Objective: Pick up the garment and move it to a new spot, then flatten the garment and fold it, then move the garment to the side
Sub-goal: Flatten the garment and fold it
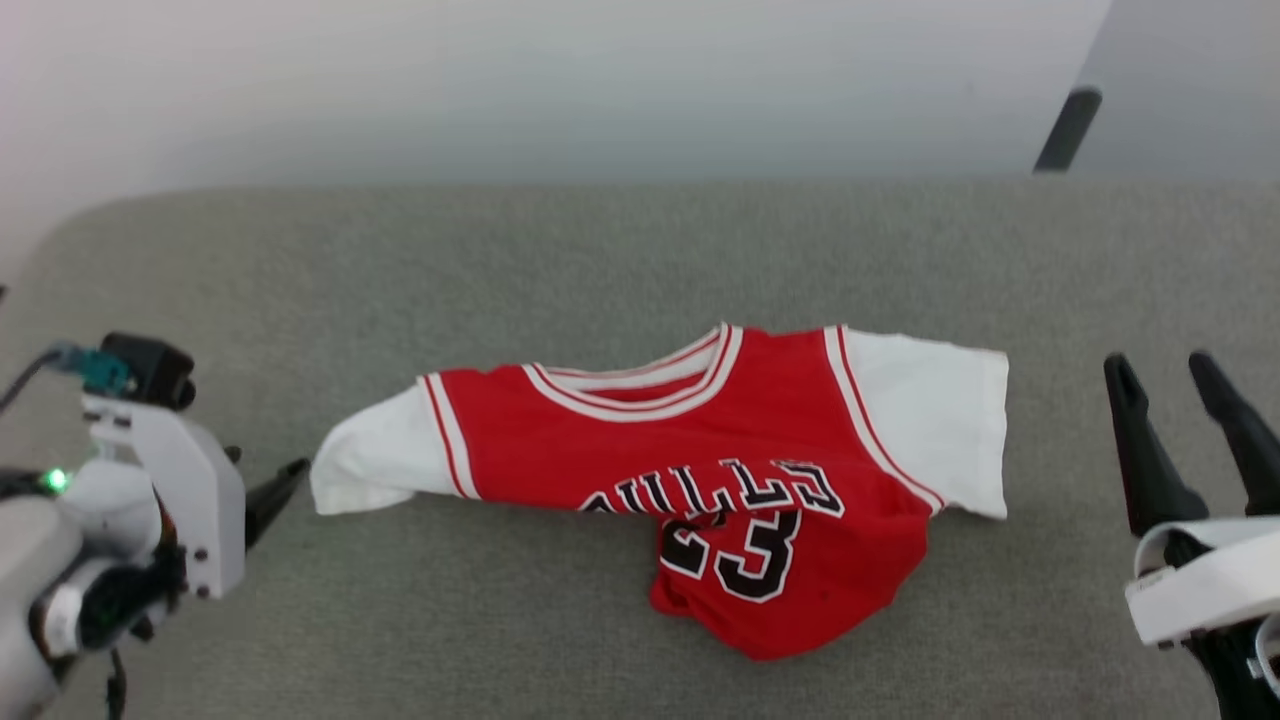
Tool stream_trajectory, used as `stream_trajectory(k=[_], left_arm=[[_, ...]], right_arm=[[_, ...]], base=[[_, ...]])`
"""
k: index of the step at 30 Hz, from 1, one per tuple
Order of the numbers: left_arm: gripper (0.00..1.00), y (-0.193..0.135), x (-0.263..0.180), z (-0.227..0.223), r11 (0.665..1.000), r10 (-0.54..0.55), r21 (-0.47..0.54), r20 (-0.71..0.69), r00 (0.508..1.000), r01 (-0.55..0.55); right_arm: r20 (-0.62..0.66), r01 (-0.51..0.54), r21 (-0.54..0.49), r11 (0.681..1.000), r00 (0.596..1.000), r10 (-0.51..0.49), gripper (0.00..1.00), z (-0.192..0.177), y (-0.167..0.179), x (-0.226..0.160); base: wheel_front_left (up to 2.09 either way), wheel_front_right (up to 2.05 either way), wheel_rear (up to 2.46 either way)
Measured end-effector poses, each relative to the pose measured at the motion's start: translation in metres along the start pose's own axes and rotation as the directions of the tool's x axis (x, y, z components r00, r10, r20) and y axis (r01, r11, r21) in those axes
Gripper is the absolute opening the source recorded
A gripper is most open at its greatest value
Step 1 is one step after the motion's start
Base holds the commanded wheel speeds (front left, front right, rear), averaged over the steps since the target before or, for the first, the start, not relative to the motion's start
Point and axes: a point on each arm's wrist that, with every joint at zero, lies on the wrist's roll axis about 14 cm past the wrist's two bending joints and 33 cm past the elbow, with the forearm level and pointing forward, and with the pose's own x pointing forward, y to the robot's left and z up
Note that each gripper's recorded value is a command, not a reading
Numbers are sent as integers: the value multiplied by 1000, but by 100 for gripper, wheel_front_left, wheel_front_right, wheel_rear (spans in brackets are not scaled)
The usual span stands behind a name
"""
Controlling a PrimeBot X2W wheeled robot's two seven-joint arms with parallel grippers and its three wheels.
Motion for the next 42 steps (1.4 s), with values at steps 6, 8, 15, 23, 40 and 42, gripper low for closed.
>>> stream_trajectory(k=[6,8,15,23,40,42], left_arm=[[100,3,38,-9,1000,-9,-25,-125,992,6],[100,4,50,-14,999,-11,-43,-154,988,4],[100,8,75,-35,997,1,-72,-285,958,-23],[100,17,86,-47,992,31,-103,-343,939,-71],[0,20,89,-49,971,8,-223,-324,946,-84],[0,19,89,-48,971,5,-225,-313,950,-80]], right_arm=[[-34,11,-2,1000,999,-12,100,-18,-10,18],[-47,24,-5,1000,999,-24,100,-24,-15,21],[-60,71,-30,997,996,-72,100,-27,-35,21],[-76,90,-34,995,993,-93,100,-33,-43,22],[-223,92,-2,996,971,-91,100,-57,-48,35],[-287,100,1,995,953,-96,100,-66,-51,38]], base=[[0,0,0],[0,0,0],[0,0,0],[0,0,0],[0,0,0],[0,0,0]])
